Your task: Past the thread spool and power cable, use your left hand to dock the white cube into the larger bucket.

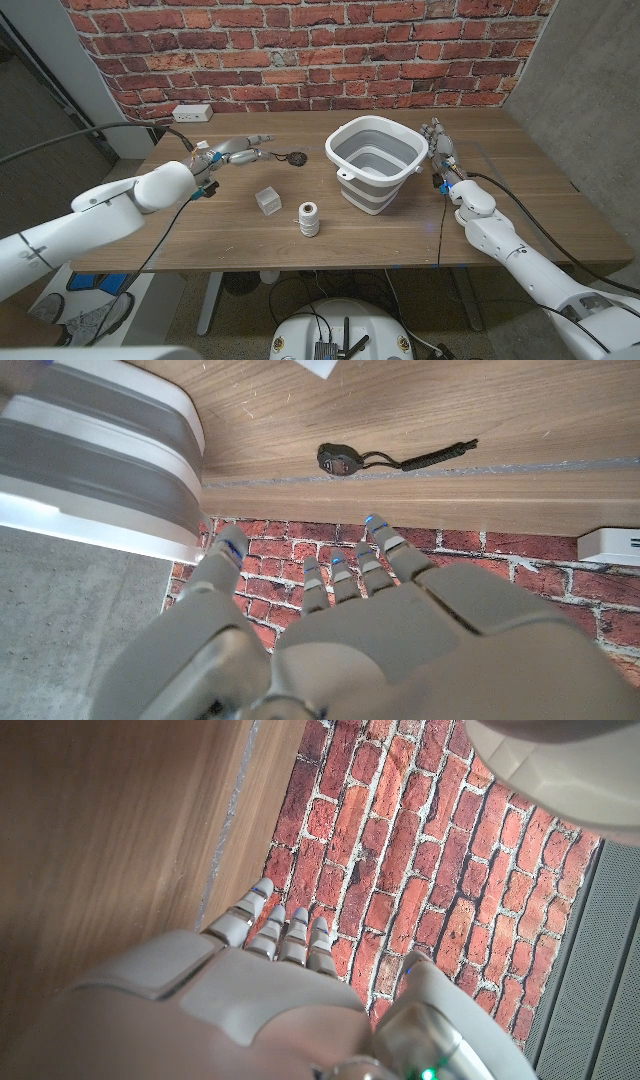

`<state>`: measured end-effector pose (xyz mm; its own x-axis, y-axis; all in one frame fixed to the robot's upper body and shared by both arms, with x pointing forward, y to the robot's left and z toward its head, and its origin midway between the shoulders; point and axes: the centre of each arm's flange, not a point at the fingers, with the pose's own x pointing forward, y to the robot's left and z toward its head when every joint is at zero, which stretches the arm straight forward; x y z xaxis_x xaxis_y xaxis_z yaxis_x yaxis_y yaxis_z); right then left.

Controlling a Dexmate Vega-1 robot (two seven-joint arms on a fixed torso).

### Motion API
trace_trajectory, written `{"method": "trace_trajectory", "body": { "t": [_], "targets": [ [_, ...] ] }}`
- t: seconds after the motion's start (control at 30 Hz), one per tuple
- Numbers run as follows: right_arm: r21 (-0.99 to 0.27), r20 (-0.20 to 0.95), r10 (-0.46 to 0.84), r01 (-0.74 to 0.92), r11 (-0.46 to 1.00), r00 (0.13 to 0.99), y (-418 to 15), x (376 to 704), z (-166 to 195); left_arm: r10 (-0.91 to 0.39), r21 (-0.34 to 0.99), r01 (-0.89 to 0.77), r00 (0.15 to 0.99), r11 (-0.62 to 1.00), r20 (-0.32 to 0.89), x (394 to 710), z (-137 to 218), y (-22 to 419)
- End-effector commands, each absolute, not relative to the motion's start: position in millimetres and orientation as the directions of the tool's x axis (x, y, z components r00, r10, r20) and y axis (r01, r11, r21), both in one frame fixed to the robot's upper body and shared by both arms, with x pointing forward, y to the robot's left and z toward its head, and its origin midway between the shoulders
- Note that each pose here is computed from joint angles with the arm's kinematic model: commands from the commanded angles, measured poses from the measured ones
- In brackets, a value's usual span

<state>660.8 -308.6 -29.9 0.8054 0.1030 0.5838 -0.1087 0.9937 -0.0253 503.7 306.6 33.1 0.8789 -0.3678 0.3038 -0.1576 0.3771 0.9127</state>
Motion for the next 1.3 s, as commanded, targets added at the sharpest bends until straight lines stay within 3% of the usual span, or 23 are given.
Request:
{"method": "trace_trajectory", "body": {
  "t": [0.03, 0.5, 1.13, 1.3],
  "targets": [
    [-0.029, 0.580, 0.100, -0.102, 0.994, 0.808, -310.5, 657.0, -34.5, -0.384, 0.979, -0.105, 0.909, 0.172, 0.165, 491.0, 44.7, 308.5],
    [-0.028, 0.573, 0.077, -0.075, 0.997, 0.816, -315.7, 649.5, -36.9, -0.367, 0.994, -0.057, 0.930, -0.090, 0.020, 483.9, 60.5, 305.3],
    [-0.025, 0.569, 0.060, -0.055, 0.998, 0.820, -314.5, 648.5, -38.6, -0.331, 0.964, -0.004, 0.940, -0.265, -0.087, 483.9, 55.3, 300.2],
    [-0.016, 0.573, 0.053, -0.054, 0.998, 0.817, -311.9, 650.7, -39.3, -0.351, 0.966, -0.034, 0.935, -0.255, -0.060, 487.6, 48.1, 295.7]
  ]
}}
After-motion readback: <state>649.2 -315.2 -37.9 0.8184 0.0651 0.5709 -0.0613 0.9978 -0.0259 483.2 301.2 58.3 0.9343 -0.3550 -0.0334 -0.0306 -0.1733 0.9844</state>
